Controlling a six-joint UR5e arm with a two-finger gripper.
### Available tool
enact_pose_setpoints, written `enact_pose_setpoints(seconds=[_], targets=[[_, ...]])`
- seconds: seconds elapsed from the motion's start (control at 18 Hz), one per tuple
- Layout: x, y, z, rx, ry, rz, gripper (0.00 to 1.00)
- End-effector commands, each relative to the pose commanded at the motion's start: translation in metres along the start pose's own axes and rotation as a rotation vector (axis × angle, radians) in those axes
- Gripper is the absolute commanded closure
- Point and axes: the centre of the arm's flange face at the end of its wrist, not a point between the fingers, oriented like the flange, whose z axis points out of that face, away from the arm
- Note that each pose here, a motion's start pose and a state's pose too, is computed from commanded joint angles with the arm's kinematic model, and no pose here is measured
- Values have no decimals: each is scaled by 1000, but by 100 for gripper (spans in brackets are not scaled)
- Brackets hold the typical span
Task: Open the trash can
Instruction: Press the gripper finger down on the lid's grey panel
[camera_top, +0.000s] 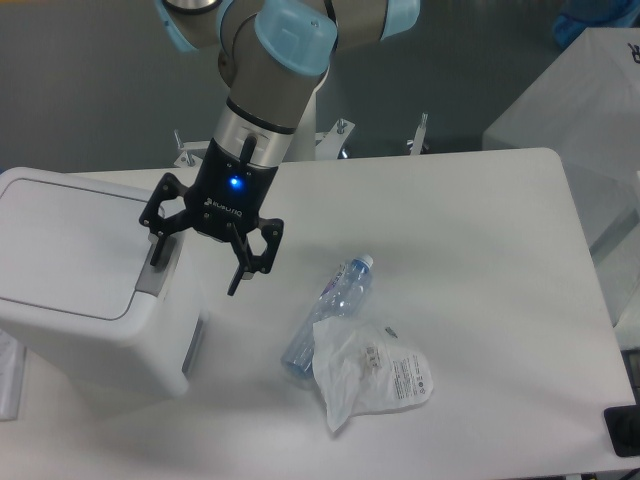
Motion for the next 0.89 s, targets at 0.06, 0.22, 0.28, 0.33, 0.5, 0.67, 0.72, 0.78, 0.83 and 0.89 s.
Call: enact_pose_setpoints(seconds=[0.06,0.22,0.28,0.33,0.5,0.67,0.72,0.78,0.83,0.89], targets=[[-1,1,1,-2,1,-2,0],[0,-1,0,1,0,1,0],[1,-2,-2,5,-2,2,0],[2,-3,-4,8,-3,5,0],[2,-5,-5,11,-4,6,0],[1,-5,-3,8,-3,6,0],[0,-4,-2,6,-2,4,0],[-1,-4,0,4,-1,3,0],[-2,-3,1,2,-1,2,0],[-3,-4,1,6,-2,4,0]])
